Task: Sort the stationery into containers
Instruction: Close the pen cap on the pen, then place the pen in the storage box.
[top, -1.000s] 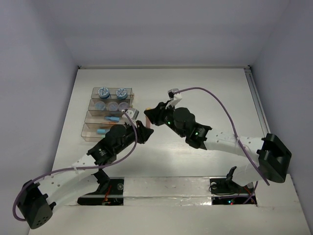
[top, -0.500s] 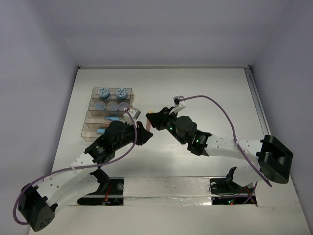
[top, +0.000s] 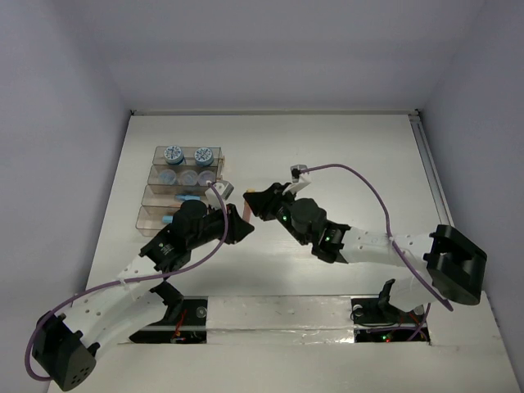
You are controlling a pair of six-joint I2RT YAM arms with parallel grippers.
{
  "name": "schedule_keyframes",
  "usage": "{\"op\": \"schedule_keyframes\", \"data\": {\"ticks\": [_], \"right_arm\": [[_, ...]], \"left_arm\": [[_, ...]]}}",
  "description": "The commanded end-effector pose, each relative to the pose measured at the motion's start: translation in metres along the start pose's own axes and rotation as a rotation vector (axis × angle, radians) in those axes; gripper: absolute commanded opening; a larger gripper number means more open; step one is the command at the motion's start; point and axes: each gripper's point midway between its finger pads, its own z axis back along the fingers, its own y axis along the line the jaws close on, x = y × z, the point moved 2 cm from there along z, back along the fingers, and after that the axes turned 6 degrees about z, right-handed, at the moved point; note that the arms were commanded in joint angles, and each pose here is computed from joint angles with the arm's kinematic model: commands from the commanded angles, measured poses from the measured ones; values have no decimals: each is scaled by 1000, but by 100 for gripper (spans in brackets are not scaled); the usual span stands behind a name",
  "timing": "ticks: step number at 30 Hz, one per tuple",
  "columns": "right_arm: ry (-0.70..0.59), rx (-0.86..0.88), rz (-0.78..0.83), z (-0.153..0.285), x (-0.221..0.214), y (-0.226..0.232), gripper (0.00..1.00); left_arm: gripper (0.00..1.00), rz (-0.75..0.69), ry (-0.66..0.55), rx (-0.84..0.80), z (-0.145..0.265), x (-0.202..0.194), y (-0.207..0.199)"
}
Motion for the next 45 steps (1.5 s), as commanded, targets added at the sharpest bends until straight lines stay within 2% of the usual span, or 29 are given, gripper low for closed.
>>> {"op": "schedule_keyframes", "data": {"ticks": [1,10,22,27,30,32,33,36,39,40,44,45], "right_arm": [[535,53,144,66,-141,-13,0],[606,70,159,84,-155,1,0],[617,41,168,93,-148,-1,0],[527,10,231,80,-128,1,0],[411,-23,234,53,-91,-4,0],[321,-12,215,36,-62,1,0],[265,-29,214,22,-42,-7,0],[163,-27,228,-5,-3,-3,0],[68,-61,221,-39,35,-8,0],[37,-65,214,-48,46,-9,0],[-12,-95,206,-78,78,-26,0],[-11,-83,217,-79,79,-24,0]], "left_arm": [[0,-19,-679,-127,52,171,-62],[0,-4,-666,-75,43,166,-49],[0,5,-754,31,53,182,-32],[0,2,-714,-29,47,174,-39],[0,11,-692,-57,47,169,-43],[16,12,-665,-84,50,160,-46],[36,16,-654,-90,50,157,-46],[61,25,-621,-71,55,144,-41],[94,24,-574,-50,60,130,-36],[99,28,-546,-29,63,122,-32],[99,26,-510,52,84,107,-22],[99,24,-541,98,94,111,-17]]}}
